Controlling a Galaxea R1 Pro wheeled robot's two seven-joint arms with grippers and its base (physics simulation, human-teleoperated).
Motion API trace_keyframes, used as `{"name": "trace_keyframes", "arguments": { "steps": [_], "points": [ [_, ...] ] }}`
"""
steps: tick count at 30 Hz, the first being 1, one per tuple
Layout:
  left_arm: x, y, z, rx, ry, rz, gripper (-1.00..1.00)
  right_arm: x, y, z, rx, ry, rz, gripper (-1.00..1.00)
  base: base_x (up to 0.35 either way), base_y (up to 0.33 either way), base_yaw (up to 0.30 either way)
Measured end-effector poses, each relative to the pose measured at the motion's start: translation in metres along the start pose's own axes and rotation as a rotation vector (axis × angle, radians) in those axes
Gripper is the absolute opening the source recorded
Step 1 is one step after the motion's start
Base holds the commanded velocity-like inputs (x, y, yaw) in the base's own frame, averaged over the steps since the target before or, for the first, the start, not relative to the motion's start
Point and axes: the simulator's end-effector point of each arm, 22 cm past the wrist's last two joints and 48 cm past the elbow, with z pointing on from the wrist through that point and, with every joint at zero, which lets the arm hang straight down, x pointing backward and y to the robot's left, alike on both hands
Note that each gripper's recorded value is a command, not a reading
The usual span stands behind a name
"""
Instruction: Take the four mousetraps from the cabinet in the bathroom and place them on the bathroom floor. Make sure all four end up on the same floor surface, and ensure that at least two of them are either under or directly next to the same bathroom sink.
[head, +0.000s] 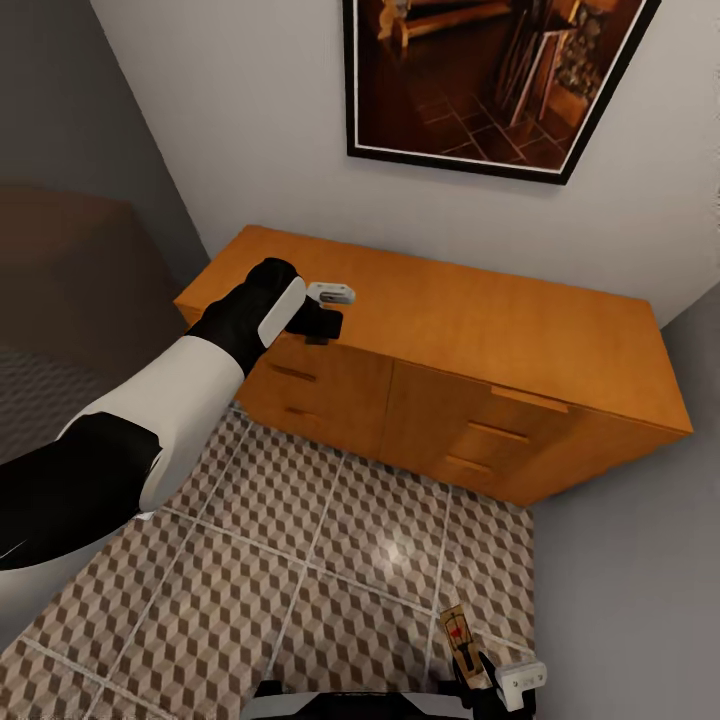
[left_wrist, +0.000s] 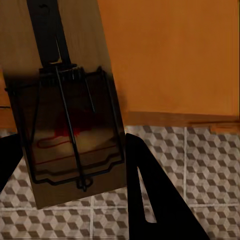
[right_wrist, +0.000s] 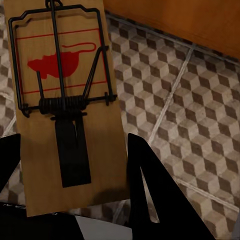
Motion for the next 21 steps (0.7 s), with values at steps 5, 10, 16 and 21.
{"name": "trace_keyframes", "arguments": {
  "steps": [5,10,16,21],
  "points": [
    [-0.0001,0.0,0.0001,0.0,0.0,0.0,-1.0,-0.0001,0.0,0.0001,0.0,0.0,0.0,-1.0,-0.313,0.0,0.0],
    [0.0,0.0001,0.0002,0.0,0.0,0.0,-1.0,-0.0001,0.0,0.0001,0.0,0.0,0.0,-1.0,-0.329,0.001,0.0],
    [0.0001,0.0009,0.0001,-0.001,0.0,-0.001,-1.0,0.0003,0.0,0.0001,0.0,0.002,0.0,-1.0,-0.324,0.091,0.0],
    [0.0002,0.0011,0.0001,-0.001,0.001,-0.001,-1.0,0.0003,0.0,0.0001,0.0,0.002,0.0,-1.0,-0.291,0.168,0.0]
  ]
}}
